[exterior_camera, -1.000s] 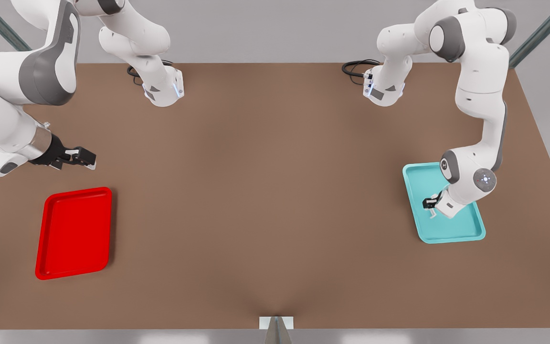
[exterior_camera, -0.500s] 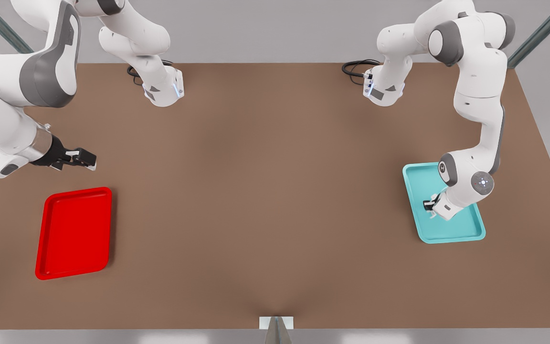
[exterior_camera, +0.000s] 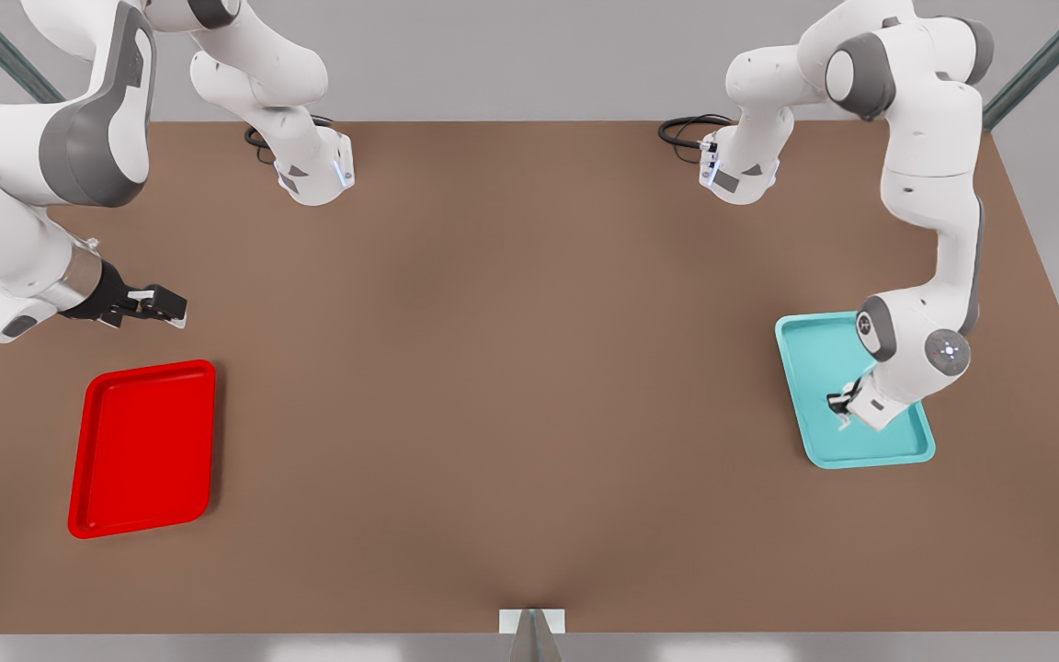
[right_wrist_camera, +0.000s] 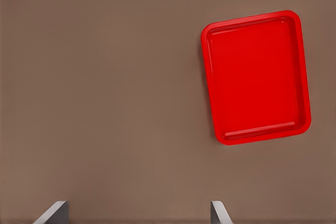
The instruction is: Take the drainage pipe clamp from the left arm, pass it to the right arm, and place it in the plate on the right side
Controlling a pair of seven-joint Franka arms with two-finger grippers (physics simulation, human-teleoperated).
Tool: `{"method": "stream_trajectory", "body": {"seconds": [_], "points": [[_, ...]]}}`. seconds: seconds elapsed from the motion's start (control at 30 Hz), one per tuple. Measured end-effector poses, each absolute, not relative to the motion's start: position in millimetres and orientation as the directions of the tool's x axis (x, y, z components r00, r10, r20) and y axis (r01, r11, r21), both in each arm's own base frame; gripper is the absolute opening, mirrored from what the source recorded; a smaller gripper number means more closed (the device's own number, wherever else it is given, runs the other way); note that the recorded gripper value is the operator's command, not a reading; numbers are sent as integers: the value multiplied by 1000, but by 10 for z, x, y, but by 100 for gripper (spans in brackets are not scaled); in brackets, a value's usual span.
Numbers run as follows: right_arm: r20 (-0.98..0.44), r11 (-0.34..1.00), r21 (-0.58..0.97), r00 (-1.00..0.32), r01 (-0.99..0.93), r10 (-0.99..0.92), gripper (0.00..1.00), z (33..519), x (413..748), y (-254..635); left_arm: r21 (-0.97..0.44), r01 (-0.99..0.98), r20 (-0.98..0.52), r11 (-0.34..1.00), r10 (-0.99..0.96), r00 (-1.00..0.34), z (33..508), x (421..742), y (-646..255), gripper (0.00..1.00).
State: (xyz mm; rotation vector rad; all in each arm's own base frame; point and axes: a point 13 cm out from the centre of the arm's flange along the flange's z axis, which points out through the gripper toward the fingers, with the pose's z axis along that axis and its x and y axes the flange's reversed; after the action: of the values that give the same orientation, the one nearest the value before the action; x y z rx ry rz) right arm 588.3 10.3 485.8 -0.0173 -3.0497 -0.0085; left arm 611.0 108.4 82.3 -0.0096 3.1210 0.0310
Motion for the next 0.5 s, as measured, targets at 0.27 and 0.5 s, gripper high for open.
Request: {"method": "stream_trajectory", "body": {"seconds": [0.27,0.5], "points": [[92,1000,7,-996,-9,-10,100,4858,5882,138,-77,-10,-60,997,-15,-998,2214,6805,-602,21],[91,999,10,-995,-33,-34,100,4859,5882,167,-179,-220,24,959,-219,-975,2580,6502,-3231,21]]}}
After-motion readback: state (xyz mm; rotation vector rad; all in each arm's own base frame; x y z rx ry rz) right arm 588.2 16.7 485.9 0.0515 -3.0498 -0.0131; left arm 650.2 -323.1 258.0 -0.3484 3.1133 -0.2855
